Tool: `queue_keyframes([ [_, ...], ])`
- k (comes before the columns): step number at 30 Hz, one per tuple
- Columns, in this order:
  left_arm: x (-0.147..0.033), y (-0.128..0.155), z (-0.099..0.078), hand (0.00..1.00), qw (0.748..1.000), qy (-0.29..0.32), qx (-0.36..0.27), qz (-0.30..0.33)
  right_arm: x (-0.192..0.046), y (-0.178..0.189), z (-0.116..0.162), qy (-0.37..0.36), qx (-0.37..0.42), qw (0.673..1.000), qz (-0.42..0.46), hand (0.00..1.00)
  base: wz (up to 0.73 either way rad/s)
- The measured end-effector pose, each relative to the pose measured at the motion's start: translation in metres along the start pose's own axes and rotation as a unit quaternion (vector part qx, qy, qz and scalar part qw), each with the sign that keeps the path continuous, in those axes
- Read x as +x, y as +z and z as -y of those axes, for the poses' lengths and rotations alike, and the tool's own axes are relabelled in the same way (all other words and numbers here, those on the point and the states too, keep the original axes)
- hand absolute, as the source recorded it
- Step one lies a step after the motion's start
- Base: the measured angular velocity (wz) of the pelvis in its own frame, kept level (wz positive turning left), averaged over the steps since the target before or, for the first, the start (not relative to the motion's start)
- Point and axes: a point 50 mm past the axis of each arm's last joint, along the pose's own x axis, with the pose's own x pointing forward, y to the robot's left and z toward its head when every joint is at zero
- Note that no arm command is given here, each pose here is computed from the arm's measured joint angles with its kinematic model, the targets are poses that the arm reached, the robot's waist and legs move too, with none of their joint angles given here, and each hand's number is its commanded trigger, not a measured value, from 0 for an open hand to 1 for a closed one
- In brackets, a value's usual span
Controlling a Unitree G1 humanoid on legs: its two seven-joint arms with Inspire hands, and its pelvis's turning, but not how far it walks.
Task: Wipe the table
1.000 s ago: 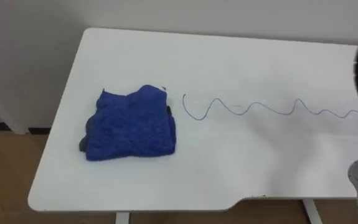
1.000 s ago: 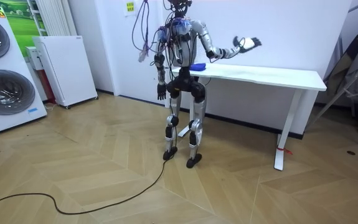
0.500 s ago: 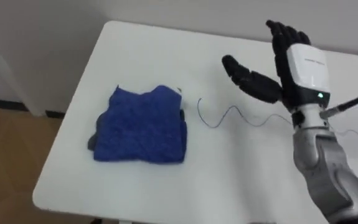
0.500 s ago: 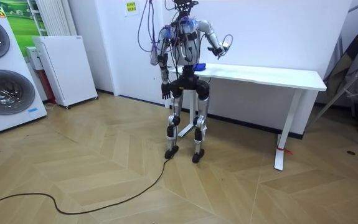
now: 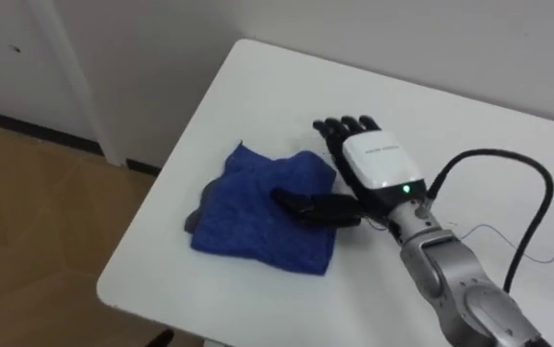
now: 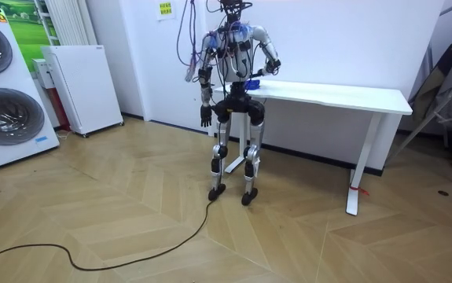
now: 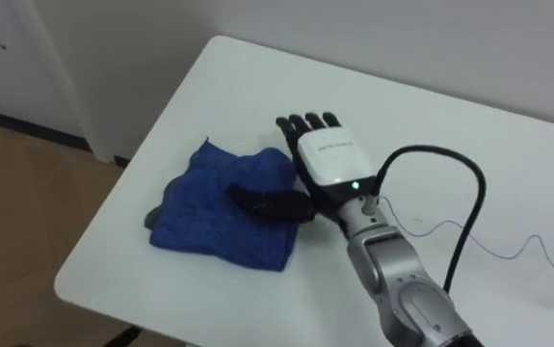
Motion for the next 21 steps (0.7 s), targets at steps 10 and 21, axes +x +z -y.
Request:
queue_keyframes([
  [10, 0.001, 0.008, 0.001, 0.00, 1.000, -0.005, 0.004, 0.023, -0.003, 0.011, -0.011, 0.032, -0.016, 0.999, 0.011, 0.00, -0.04],
  [21, 0.004, -0.002, 0.013, 0.00, 1.000, -0.027, -0.003, -0.005, -0.009, 0.028, -0.019, 0.027, -0.035, 0.997, 0.057, 0.00, -0.12],
])
